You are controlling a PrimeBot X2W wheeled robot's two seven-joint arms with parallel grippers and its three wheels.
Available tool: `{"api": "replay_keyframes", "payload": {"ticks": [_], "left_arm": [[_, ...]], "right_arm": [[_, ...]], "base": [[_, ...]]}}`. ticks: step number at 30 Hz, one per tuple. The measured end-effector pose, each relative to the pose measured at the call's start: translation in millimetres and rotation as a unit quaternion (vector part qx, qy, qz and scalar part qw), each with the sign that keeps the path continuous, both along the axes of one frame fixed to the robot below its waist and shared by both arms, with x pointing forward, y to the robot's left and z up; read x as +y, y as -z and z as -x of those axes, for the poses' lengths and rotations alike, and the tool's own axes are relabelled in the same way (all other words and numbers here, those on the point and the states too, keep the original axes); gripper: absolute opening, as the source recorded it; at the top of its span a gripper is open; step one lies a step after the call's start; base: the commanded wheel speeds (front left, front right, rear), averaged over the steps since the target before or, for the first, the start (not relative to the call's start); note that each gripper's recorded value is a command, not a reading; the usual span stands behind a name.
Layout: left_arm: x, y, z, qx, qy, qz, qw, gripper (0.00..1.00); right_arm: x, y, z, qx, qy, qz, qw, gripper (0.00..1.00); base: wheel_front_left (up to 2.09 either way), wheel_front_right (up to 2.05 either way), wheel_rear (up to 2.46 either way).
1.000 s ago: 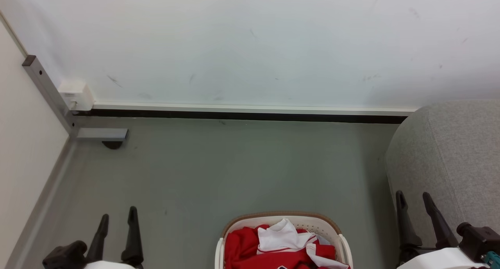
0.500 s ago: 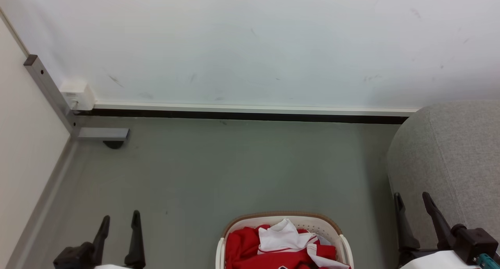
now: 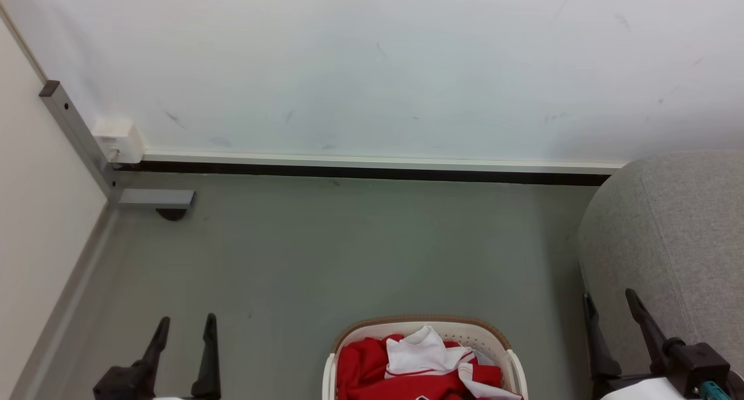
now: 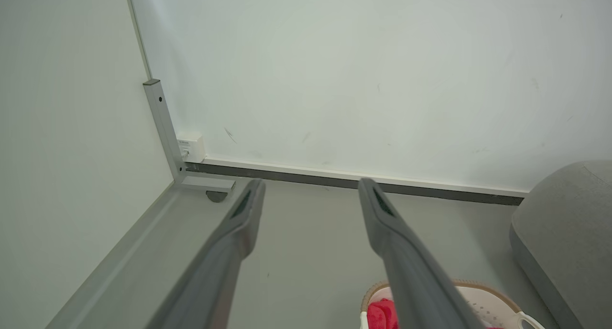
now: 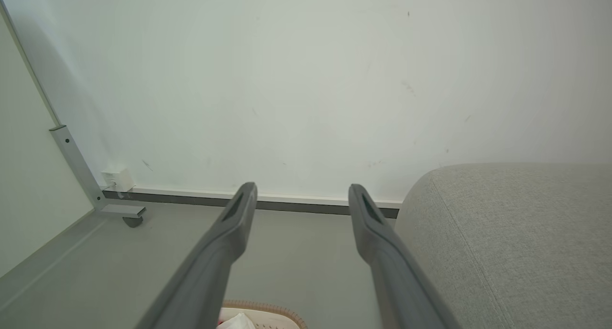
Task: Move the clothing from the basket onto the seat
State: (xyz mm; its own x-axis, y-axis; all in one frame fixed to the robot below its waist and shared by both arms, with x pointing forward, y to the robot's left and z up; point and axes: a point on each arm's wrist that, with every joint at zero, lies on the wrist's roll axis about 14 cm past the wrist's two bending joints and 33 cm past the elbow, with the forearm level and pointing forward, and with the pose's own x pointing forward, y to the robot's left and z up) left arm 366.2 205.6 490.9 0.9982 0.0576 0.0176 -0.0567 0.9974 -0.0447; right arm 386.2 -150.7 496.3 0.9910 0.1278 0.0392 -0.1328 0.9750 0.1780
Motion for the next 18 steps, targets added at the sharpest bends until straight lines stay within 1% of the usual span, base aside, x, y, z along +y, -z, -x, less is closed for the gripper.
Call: {"api": "replay_keyframes", "payload": {"ticks": [12, 18], "left_arm": [[-0.5, -1.8, -0.1, -0.007, 0.004, -0.04, 0.999, 1.0], [-1.5, -0.8, -1.1, -0.006, 0.005, -0.044, 0.999, 1.0]], "right_arm": [[1.4, 3.9, 0.7, -0.003, -0.007, 0.04, 0.999, 1.0], [0.9, 5.1, 1.2, -0.002, -0.006, 0.04, 0.999, 1.0]], "base": [[0.0, 0.0, 0.0], [0.0, 0.0, 0.0]]}}
